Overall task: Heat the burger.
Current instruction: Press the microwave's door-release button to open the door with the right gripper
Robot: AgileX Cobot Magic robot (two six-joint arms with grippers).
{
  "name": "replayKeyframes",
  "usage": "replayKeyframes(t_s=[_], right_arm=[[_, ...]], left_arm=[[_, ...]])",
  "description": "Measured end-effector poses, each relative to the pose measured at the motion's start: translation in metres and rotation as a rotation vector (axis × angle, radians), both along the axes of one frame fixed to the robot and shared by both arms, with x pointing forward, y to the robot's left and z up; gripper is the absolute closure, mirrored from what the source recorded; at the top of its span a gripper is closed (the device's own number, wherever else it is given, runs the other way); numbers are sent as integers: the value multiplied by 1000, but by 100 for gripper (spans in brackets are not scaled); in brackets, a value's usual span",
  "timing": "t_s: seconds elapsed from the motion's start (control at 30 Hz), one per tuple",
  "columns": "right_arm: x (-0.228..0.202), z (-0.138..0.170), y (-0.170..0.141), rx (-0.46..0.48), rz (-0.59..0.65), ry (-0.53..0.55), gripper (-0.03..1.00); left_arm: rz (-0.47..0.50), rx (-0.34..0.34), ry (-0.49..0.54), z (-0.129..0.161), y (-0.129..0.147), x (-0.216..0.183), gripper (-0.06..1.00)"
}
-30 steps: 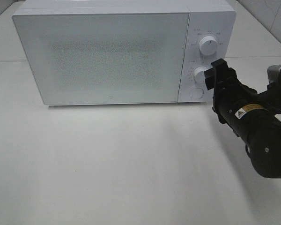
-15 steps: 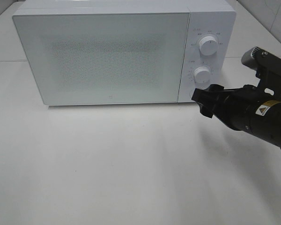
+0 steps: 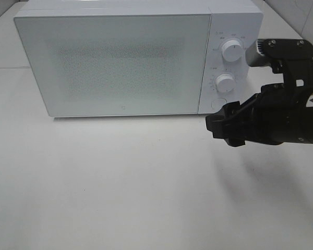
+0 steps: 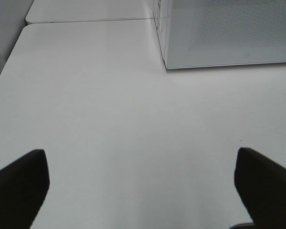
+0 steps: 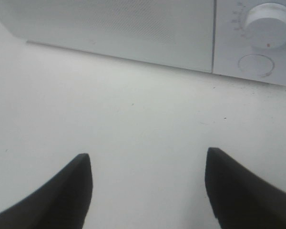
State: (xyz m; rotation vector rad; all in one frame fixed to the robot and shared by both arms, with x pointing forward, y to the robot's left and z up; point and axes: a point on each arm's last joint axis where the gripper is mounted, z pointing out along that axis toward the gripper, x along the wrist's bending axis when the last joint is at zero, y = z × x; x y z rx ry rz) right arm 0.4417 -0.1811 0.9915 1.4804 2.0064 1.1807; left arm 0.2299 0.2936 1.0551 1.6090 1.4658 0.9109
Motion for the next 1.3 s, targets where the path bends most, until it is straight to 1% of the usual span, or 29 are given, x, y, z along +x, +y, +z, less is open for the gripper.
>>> replayKeyframes(t_s=[0.03,0.07,0.1,0.13,0.17,0.2,0.27,0.3,0.37,0.4,0.47,0.57,0.63,0.7,0.73,0.8,0.93,1.0,1.07,1.1,1.17,1.2,1.23,1.3], right_arm=[[-3,5,1,-15,31,9,32],[-3,5,1,-15,31,9,32],[-10,13,0,-47,86,34,32],[-12,16,0,-66,109,39,32],[-12,16,0,-66,109,39,32],[-19,23,-2,-104,153,62,32],[-22,25,-4,-120,169,70,32],[-30,29,-7,-157,201,91,32],[-34,31,-9,-176,215,102,32],[-42,33,-14,-205,236,128,32],[-46,35,-15,-209,243,137,32],[-57,41,-21,-209,255,146,29],[-63,43,-24,-225,265,162,20],[-65,43,-26,-234,268,168,19],[-69,43,-28,-249,275,192,16],[-70,43,-29,-253,277,199,16],[-79,49,-34,-244,272,187,16],[-93,63,-45,-209,220,107,16],[-96,66,-49,-204,204,93,16],[-104,71,-56,-185,158,69,17],[-107,73,-60,-182,135,65,17],[-112,74,-67,-175,85,74,17],[-112,74,-67,-175,85,74,17],[-119,77,-79,-164,1,72,18]], left_arm=[[0,0,0,0,0,0,-3],[0,0,0,0,0,0,-3],[0,0,0,0,0,0,-3],[0,0,0,0,0,0,-3],[0,0,0,0,0,0,-3],[0,0,0,0,0,0,-3],[0,0,0,0,0,0,-3],[0,0,0,0,0,0,-3],[0,0,0,0,0,0,-3],[0,0,0,0,0,0,-3],[0,0,0,0,0,0,-3],[0,0,0,0,0,0,-3],[0,0,0,0,0,0,-3],[0,0,0,0,0,0,-3],[0,0,0,0,0,0,-3],[0,0,0,0,0,0,-3],[0,0,0,0,0,0,-3],[0,0,0,0,0,0,-3],[0,0,0,0,0,0,-3],[0,0,0,0,0,0,-3],[0,0,0,0,0,0,-3],[0,0,0,0,0,0,-3],[0,0,0,0,0,0,-3],[0,0,0,0,0,0,-3]])
